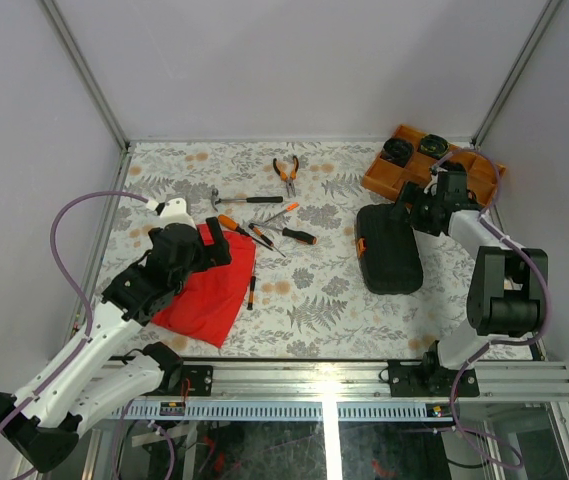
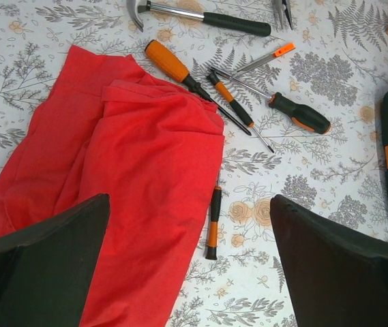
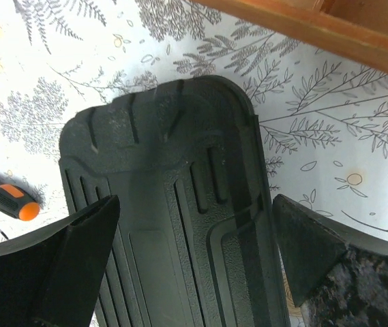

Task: Sort the tools into containers
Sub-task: Move the storage box to the center of the board.

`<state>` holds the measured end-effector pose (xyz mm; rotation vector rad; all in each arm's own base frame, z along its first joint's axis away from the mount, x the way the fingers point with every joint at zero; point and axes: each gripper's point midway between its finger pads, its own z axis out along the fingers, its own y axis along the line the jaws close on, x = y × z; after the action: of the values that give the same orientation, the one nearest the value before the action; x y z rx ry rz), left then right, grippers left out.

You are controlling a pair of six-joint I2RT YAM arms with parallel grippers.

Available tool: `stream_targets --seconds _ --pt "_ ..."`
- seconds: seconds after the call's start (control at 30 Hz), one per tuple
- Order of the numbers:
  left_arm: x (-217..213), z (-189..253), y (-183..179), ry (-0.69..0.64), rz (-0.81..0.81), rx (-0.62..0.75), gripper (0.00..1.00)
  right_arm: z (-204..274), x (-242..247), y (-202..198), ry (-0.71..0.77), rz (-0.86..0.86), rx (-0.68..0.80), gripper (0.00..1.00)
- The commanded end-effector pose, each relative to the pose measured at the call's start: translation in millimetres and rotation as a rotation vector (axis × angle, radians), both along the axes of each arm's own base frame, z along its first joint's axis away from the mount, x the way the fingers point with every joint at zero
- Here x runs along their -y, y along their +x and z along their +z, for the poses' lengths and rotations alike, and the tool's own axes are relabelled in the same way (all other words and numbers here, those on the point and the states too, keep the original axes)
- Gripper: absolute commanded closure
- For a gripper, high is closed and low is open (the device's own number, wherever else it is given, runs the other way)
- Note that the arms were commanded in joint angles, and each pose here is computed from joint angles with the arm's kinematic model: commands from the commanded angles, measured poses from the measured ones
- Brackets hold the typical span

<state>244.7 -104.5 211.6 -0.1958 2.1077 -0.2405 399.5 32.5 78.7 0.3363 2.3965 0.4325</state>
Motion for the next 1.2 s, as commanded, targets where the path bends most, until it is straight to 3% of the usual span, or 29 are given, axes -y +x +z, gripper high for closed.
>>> stream_targets --seconds 0.0,0.23,0.73,1.17 --pt "-9.6 10.2 6.7 -0.001 0.067 0.035 0.00 0.8 -10.8 -4.9 0.020 0.065 -0.007 0.01" --pt "-7.6 5.1 7.2 -0.020 0.084 0.010 0.00 -17.7 -30.6 -34.4 0.006 0.149 -0.067 0.02" --pt "13.0 2.3 -4.0 -0.203 0.051 -0.010 0.00 -17.1 -76.8 -99.4 -0.050 0.302 -0.104 0.06" --pt "34.9 -41.5 -14.8 -0.218 -0.018 -0.180 0.00 -25.2 -124.2 -134.3 -0.067 0.438 -0.079 0.06"
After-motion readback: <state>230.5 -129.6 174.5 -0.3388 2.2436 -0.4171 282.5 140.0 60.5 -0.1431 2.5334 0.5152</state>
